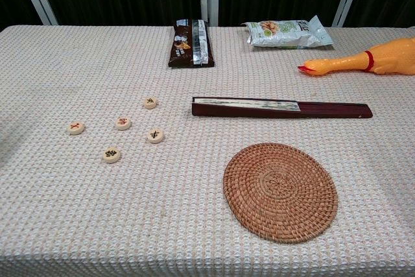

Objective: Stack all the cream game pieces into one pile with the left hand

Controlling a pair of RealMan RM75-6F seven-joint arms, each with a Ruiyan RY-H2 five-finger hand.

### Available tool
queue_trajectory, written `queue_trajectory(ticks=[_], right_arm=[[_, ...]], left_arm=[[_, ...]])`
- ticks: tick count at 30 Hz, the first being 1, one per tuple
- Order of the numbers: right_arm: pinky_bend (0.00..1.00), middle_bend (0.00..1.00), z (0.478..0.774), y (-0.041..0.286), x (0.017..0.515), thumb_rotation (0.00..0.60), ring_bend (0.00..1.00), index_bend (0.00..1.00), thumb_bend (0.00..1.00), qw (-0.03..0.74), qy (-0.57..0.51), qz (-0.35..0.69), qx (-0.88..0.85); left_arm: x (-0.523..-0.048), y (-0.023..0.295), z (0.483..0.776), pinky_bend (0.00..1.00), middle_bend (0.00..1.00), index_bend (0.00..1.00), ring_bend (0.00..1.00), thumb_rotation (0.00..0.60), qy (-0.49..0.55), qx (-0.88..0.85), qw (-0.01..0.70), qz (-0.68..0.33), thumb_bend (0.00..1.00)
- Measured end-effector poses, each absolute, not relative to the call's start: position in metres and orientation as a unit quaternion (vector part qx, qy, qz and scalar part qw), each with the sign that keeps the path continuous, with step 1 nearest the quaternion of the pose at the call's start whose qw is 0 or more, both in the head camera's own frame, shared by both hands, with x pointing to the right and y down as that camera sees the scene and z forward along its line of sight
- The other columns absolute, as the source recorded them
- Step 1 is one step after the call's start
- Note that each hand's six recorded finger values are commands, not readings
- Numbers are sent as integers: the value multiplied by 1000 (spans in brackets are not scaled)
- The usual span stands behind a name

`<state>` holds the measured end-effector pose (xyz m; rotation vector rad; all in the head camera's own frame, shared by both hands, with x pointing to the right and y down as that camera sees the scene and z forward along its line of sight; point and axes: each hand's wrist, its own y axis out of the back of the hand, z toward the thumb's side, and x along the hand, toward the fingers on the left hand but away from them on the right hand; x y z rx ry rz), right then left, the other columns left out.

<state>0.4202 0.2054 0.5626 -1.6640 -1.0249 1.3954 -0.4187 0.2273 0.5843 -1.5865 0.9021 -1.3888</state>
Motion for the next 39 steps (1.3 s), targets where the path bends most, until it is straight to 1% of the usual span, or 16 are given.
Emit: queue_trajectory(ticks=[2,9,16,21,25,31,39], right_arm=[[0,0,563,206,421,600,0,0,236,361,-397,544,-645],[0,0,557,209,426,600,0,0,235,355,-411,542,-641],[0,0,551,208,430,600,0,0,236,357,-423,539,-635],[0,0,556,205,432,600,0,0,234,348,-415,544,-641],[0,0,555,204,429,600,0,0,236,353,-416,538,-642],[0,0,561,203,428,600,0,0,235,348,-406,545,-646],[0,0,556,203,429,600,0,0,236,353,-414,541,-641]], left_arm=[[-419,227,583,0,13,42,0,600,357,-629,413,-553,208],[-417,224,584,0,12,42,0,600,355,-634,404,-555,206],[-397,212,588,0,12,46,0,600,353,-650,398,-543,206],[-374,202,603,0,12,51,0,600,328,-674,370,-549,207],[-340,179,613,0,13,68,0,600,316,-692,371,-532,208],[-305,163,637,0,16,95,0,600,309,-713,347,-525,208],[-261,139,671,0,27,146,0,600,293,-730,328,-524,223]])
